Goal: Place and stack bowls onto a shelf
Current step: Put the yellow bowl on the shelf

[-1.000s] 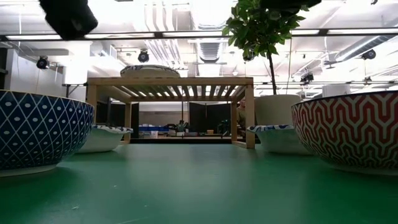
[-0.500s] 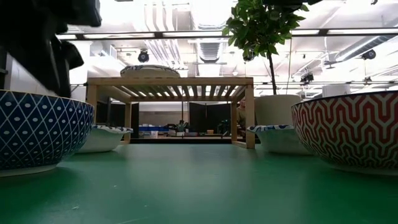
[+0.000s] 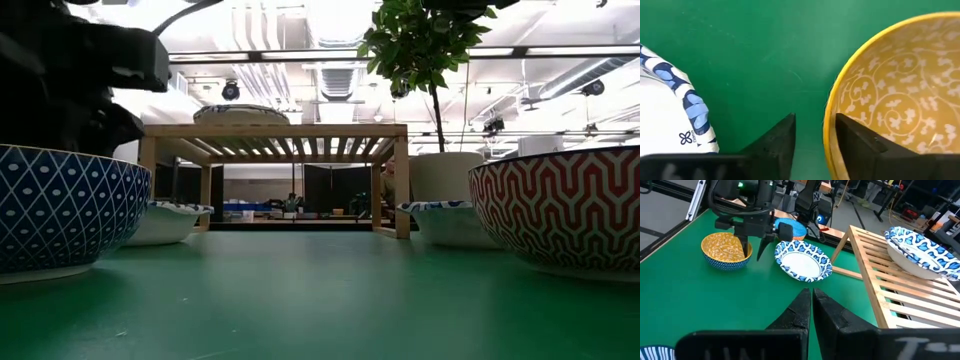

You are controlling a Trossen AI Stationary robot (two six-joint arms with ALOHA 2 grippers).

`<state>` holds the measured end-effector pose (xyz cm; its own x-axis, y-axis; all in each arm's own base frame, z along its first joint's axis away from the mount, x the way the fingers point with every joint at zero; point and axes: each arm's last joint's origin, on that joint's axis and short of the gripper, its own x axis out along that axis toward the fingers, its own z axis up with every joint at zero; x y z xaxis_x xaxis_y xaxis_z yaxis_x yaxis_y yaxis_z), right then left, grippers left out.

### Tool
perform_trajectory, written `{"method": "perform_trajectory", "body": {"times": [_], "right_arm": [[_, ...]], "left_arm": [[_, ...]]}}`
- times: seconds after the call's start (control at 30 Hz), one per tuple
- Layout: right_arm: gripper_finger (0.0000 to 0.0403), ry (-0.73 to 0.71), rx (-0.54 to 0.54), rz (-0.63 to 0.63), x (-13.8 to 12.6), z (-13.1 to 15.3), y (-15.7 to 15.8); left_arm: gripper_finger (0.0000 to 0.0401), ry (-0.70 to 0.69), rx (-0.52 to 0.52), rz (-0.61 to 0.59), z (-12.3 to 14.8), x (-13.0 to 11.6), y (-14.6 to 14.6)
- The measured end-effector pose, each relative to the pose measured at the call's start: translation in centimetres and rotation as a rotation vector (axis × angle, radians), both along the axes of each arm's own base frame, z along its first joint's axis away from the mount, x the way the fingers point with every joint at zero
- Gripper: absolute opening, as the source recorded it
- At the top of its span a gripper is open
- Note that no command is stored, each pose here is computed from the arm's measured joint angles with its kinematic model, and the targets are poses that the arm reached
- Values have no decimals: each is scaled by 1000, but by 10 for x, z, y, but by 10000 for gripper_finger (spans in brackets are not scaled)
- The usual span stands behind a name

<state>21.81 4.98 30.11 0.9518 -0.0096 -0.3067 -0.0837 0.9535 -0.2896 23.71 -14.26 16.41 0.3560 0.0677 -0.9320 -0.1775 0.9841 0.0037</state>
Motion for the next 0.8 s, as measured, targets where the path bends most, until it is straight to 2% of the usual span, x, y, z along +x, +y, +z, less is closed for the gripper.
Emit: {"method": "perform_trajectory", "body": {"times": [0.17, 0.23, 0.33, 0.47, 0.63, 0.8], "right_arm": [[9, 2, 4, -1, 0, 0, 0], [9, 4, 4, -2, 0, 0, 0], [9, 22, -6, 0, -1, -3, 0], [9, 33, -10, 1, -2, -6, 0], [9, 36, -32, 8, -2, -7, 0], [9, 37, -55, 14, -3, -6, -1]], "left_arm": [[39, 19, 12, -9, -5, 1, -1], [15, 6, -17, -9, -2, 3, -2], [16, -8, -31, 6, 2, 2, -2], [7, -66, 14, -13, 23, 4, 0], [8, -106, 79, 16, 56, 9, 15], [8, -235, 56, 27, 105, 24, 34]]}}
